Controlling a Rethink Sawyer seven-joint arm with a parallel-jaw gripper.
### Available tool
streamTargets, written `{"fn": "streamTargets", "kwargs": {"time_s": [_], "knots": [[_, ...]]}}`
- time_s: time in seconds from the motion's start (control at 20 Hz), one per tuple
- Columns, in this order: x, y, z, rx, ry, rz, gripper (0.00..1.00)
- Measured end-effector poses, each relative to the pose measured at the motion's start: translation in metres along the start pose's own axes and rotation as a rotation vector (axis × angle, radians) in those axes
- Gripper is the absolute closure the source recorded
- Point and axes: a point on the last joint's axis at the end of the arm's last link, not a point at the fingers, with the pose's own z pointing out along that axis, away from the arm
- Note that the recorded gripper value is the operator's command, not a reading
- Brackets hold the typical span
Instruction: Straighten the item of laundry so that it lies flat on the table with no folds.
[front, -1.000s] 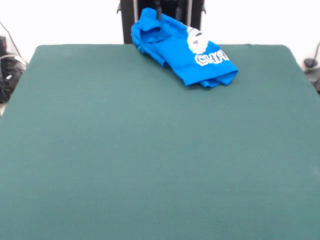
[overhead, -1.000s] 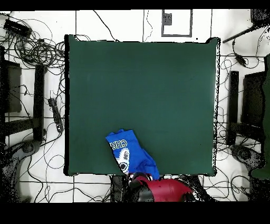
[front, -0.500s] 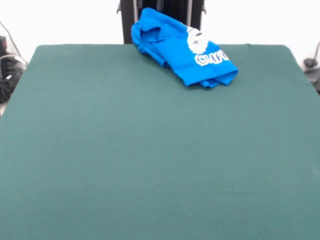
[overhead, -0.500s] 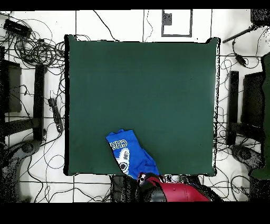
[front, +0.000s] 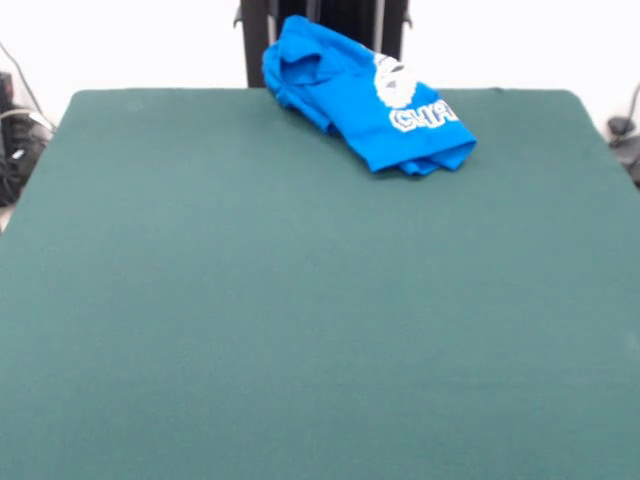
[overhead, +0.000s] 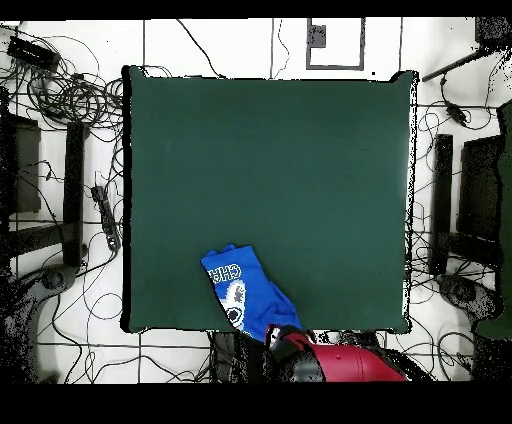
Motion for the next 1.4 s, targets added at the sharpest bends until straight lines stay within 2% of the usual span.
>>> {"fn": "streamTargets", "kwargs": {"time_s": [0.9,1.4], "knots": [[0.022,0.005,0.048,-0.079,0.124,-0.073,0.0],[0.026,0.011,0.066,-0.113,0.157,-0.112,0.0]]}}
